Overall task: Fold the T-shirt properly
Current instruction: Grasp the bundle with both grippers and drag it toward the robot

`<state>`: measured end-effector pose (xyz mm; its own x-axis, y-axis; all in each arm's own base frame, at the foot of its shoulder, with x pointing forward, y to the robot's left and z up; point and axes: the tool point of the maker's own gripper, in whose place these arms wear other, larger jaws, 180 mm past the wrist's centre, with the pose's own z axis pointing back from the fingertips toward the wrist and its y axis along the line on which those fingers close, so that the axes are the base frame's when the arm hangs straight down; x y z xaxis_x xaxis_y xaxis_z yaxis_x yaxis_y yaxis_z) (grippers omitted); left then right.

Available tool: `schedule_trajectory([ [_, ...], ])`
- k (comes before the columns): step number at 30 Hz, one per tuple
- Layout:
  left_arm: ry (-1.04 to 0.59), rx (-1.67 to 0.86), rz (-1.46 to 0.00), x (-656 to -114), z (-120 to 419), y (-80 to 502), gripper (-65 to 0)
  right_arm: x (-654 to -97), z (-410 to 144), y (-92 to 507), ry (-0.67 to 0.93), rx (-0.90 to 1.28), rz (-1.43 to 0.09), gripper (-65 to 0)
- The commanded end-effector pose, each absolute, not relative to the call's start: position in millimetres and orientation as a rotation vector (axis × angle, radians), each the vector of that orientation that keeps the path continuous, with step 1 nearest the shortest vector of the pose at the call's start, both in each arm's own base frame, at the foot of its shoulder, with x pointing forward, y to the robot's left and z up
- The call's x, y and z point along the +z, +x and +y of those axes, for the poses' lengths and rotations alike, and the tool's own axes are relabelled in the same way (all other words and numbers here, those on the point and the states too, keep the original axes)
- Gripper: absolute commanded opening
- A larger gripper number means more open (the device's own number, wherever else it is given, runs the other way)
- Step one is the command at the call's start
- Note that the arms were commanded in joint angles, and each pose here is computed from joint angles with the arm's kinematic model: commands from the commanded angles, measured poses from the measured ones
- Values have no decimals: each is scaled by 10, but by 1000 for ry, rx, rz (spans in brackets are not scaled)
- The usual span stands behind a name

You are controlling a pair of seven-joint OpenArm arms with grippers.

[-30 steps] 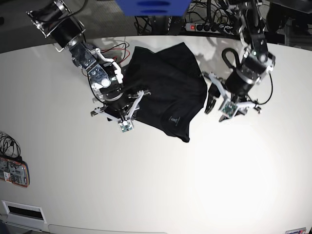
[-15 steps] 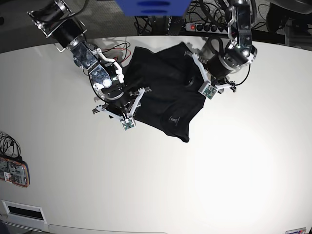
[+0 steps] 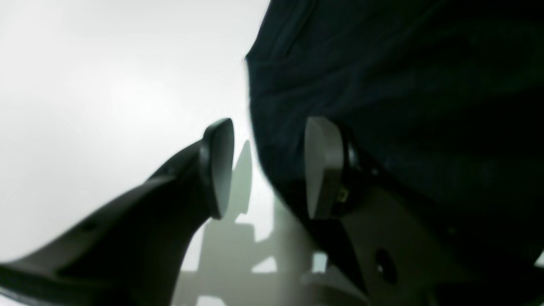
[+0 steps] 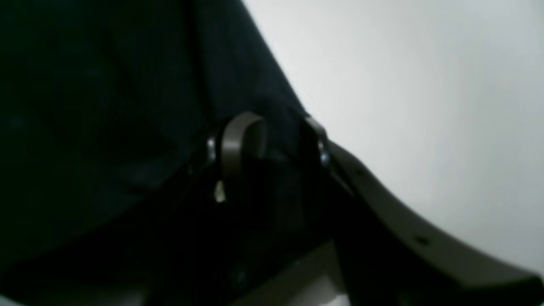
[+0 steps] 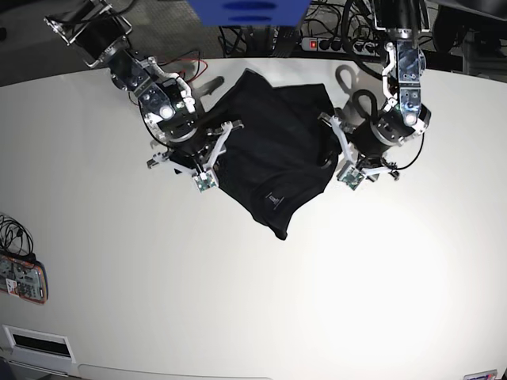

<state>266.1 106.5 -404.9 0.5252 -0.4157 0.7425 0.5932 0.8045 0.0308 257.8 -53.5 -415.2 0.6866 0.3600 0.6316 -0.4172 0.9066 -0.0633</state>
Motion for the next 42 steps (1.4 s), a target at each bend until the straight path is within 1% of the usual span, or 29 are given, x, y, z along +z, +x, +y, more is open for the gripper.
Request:
schedule_trajectory([
  [1, -242, -604, -867, -3948, 1061, 2804, -385, -4039, -497, 2592, 104, 439, -727, -472],
  [4, -250, -582, -849, -4044, 1098, 2955, -385, -4091, -449, 2318, 131, 442, -663, -472],
  [12, -258, -577, -874, -3991, 1076, 3307, -385, -4113, -346, 1932, 185, 438, -603, -472],
  [16, -264, -628, -900, -3880, 940, 3449, -385, -4219, -215, 1613, 224, 472, -536, -472],
  [21, -203, -763, -899, -3795, 732, 3622, -385, -4257, 124, 1215, 308, 578, -476, -472],
  [24, -207, -774, -911, -3756, 607, 3683, -385, -4262, 203, 1104, 329, 605, -460, -472],
  [29, -198, -780, -916, -3739, 570, 3695, -385, -4225, 215, 1225, 323, 612, -488, -472],
  [30, -196, -778, -902, -3788, 605, 3647, -385, -4223, 210, 1238, 321, 610, -491, -472],
  [32, -171, -759, -920, -3727, 732, 3626, -385, -4212, 172, 1304, 311, 596, -502, -472],
  [37, -51, -684, -1077, -3167, 1102, 3579, -385, -4168, 3, 1568, 266, 538, -553, -472],
  [39, -1, -644, -1137, -2941, 1242, 3518, -385, -4088, -58, 1712, 240, 528, -598, -472],
  [42, 73, -600, -1186, -2714, 1453, 3392, -385, -3976, -159, 1904, 135, 582, -697, -472],
])
